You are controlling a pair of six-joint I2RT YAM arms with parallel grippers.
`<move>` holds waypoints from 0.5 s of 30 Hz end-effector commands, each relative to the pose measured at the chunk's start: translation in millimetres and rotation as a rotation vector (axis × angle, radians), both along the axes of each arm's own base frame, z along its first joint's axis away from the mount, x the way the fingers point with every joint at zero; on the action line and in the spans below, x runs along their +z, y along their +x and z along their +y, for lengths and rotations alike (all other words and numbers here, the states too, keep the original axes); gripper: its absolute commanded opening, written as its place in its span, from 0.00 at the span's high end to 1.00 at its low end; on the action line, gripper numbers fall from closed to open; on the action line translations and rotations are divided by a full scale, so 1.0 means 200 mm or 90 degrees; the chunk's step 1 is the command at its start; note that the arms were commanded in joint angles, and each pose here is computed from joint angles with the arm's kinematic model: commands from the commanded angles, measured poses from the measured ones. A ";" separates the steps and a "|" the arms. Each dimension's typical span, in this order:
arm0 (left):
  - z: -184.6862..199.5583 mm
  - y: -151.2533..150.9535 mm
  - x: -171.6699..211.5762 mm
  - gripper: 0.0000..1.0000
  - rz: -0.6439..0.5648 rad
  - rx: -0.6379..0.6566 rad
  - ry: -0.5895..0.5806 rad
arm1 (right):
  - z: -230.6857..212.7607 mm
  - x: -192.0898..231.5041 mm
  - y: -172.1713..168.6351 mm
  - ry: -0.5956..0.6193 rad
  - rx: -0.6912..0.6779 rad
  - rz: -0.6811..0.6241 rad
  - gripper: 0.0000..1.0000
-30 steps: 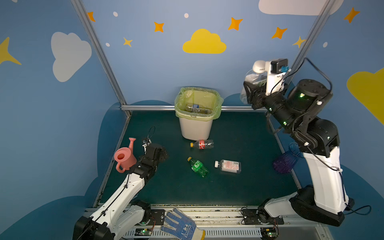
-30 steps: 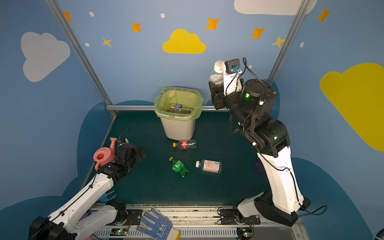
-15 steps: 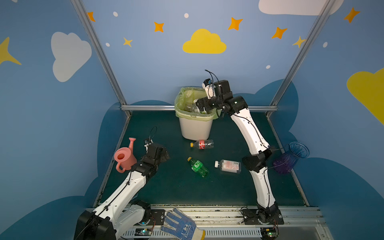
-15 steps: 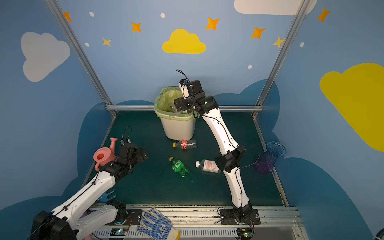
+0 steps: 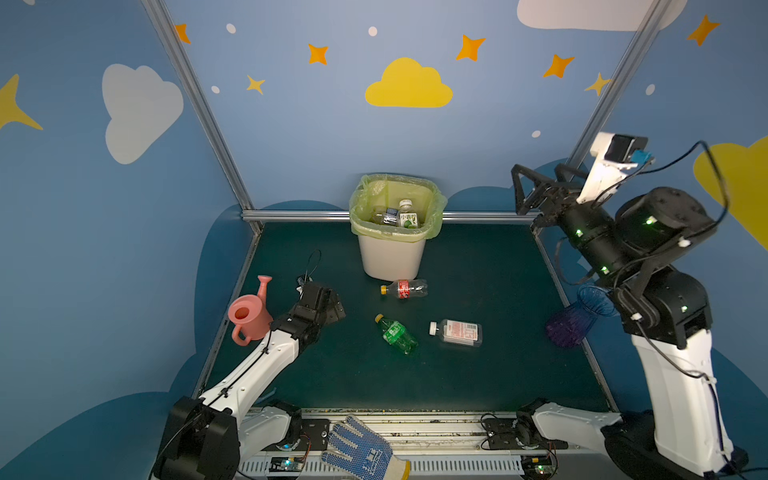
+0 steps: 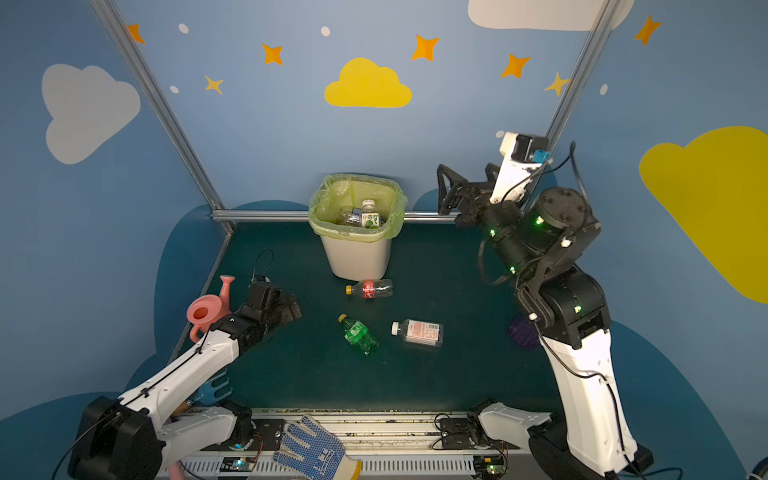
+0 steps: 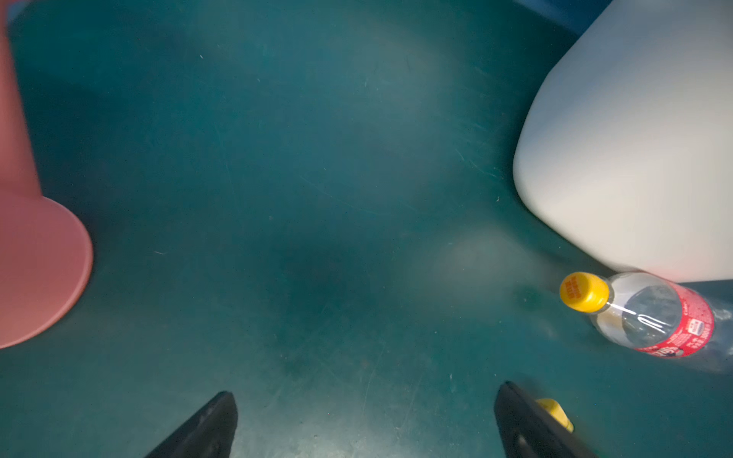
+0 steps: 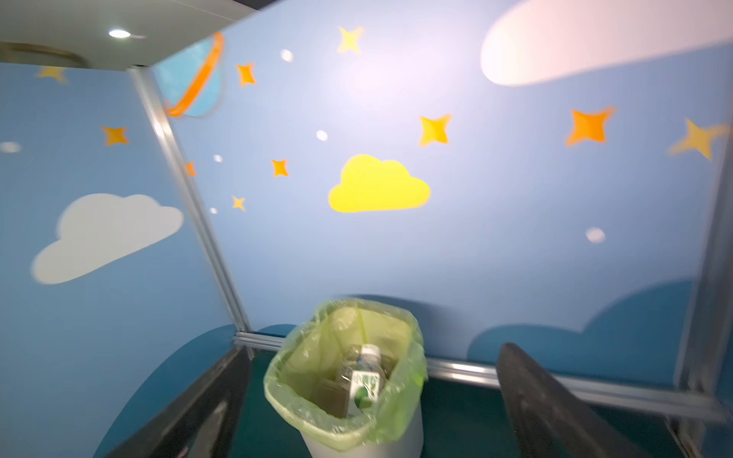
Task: Throw the plastic bottles in the bin
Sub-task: 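Swing the right gripper back down to the pink-label square bottle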
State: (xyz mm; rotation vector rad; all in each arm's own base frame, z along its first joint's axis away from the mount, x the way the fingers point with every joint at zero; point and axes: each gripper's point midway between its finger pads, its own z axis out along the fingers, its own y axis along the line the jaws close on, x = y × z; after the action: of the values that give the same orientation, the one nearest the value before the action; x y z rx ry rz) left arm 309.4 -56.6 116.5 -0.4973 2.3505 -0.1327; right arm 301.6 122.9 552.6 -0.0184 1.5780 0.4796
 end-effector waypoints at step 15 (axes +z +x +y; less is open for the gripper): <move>0.03 0.01 0.03 0.00 0.001 0.031 0.030 | -0.13 -2.05 -0.23 0.414 -0.251 0.797 0.02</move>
State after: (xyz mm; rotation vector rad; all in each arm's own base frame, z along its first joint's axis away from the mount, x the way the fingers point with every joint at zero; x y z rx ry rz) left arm 308.5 -55.6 115.3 -0.4918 2.3546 -0.0964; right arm 261.8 76.5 158.5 1.0574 2.4414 0.5429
